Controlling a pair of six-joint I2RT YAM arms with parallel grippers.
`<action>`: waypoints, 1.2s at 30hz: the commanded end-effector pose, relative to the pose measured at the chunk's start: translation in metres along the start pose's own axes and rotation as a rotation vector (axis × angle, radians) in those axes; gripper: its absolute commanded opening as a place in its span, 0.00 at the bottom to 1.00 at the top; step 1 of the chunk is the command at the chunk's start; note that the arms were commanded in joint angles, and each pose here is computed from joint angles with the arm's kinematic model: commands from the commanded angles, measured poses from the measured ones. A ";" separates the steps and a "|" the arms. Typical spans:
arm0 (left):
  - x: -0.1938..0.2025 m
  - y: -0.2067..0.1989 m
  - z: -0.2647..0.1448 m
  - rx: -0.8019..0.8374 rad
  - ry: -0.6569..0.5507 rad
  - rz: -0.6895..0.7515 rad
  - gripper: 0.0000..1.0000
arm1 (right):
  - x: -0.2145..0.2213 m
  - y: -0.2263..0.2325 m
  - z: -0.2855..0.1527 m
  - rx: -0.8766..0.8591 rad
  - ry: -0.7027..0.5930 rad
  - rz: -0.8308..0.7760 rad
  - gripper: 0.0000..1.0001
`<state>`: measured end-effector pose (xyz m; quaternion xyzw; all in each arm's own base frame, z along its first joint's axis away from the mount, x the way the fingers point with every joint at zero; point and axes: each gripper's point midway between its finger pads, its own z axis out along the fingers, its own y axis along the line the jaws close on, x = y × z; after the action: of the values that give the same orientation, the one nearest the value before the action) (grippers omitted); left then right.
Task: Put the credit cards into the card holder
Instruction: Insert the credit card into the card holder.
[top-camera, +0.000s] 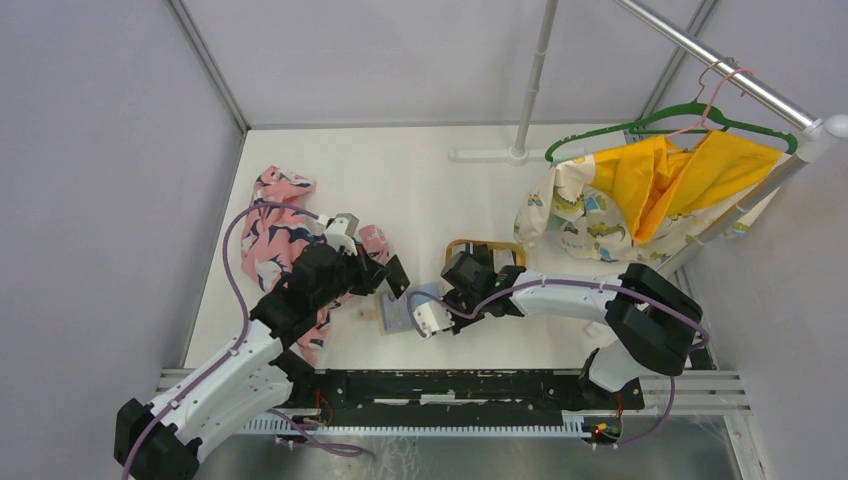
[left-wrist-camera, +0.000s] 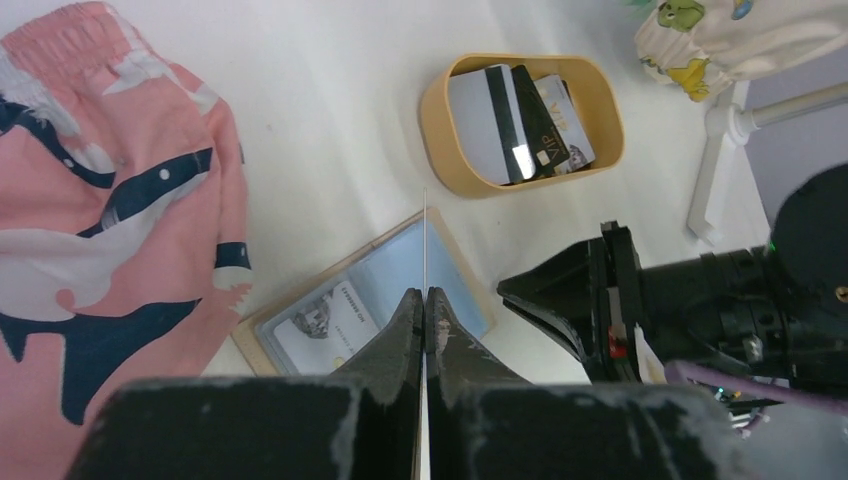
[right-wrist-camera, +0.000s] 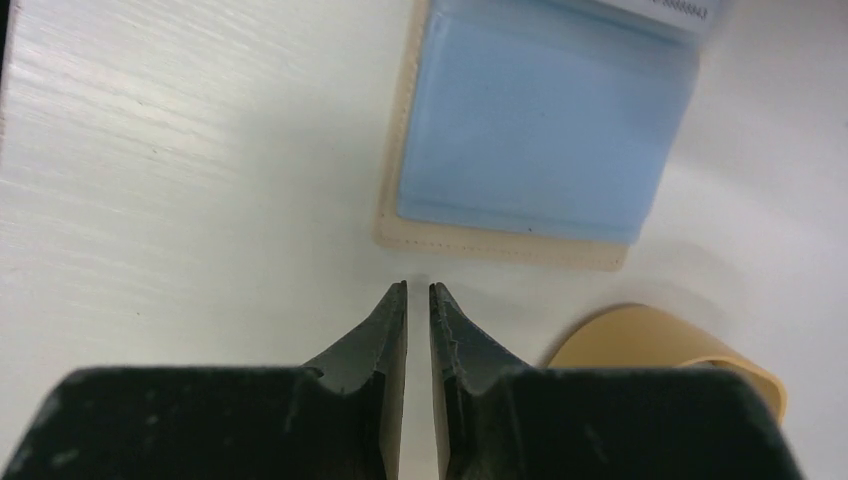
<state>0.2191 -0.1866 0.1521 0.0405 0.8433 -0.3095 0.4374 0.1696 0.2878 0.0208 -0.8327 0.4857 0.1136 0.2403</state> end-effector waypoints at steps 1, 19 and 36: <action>-0.002 -0.022 0.002 0.109 -0.013 -0.077 0.02 | -0.006 -0.006 -0.012 0.001 -0.075 0.051 0.20; 0.032 -0.003 0.006 0.077 0.042 -0.126 0.02 | -0.013 -0.037 -0.019 0.012 -0.424 0.694 0.65; 0.057 0.014 0.013 0.024 0.100 -0.131 0.02 | 0.010 -0.042 0.004 0.004 -0.386 1.291 0.63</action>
<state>0.1939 -0.1896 0.0943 0.0161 0.8672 -0.3347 0.3683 0.2053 0.2938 0.0274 -0.3847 0.8169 0.3732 0.2131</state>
